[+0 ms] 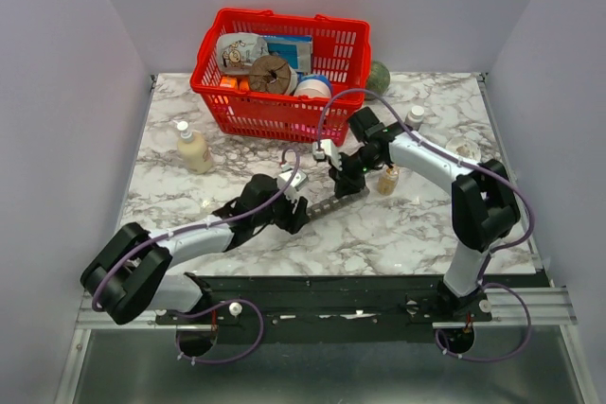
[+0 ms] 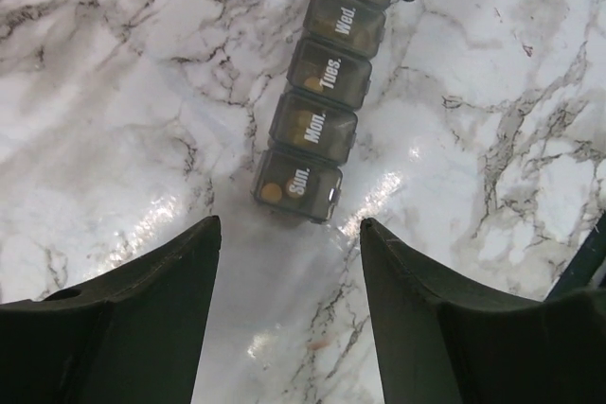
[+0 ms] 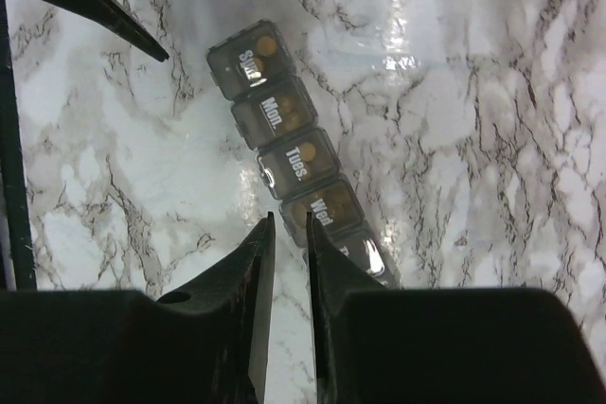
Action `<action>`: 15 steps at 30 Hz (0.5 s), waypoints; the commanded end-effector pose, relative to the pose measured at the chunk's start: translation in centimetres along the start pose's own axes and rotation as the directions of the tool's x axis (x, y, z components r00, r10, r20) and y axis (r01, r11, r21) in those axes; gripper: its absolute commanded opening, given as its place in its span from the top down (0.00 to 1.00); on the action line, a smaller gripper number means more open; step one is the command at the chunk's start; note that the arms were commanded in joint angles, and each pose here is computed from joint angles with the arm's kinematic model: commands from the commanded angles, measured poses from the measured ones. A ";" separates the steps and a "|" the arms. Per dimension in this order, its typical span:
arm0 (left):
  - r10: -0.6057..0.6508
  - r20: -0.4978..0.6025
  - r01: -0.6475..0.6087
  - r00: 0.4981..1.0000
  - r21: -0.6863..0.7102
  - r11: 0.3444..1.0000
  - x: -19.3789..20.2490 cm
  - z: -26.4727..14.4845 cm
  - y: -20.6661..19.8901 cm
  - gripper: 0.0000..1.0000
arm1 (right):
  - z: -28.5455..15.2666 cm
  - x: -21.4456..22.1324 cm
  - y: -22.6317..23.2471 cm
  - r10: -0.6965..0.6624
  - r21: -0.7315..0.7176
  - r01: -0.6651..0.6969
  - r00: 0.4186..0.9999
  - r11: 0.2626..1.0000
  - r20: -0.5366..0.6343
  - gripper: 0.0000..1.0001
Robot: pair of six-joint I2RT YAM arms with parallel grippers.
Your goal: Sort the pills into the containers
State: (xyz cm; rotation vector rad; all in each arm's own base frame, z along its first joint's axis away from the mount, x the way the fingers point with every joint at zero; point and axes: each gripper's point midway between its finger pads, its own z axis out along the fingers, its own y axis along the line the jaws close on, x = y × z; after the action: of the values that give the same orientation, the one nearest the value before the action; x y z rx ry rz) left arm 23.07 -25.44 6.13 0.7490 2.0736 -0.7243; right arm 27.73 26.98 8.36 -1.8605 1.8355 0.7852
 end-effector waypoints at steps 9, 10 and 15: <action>0.303 -0.002 -0.303 0.953 0.018 0.953 -1.3 2.5 -1.0 0.31 | -0.3 -1.8 1.0 0.432 -0.165 -0.410 0.892 0.897 0.134 0.80; 0.307 -0.015 -0.307 0.952 0.013 0.952 -1.1 2.7 -0.9 0.31 | -0.2 -1.7 0.9 0.440 -0.161 -0.420 0.889 0.893 0.127 0.80; 0.324 -0.044 -0.325 0.945 -0.029 0.945 -1.3 3.7 -0.2 0.31 | 0.6 -0.6 0.3 0.473 -0.132 -0.460 0.875 0.878 0.103 0.80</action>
State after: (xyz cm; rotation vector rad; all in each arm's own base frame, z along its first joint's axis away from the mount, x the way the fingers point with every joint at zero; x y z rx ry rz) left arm 23.51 -28.06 4.77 1.0426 1.9678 -0.5858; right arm 26.92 27.09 8.54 -1.4568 2.1806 1.1167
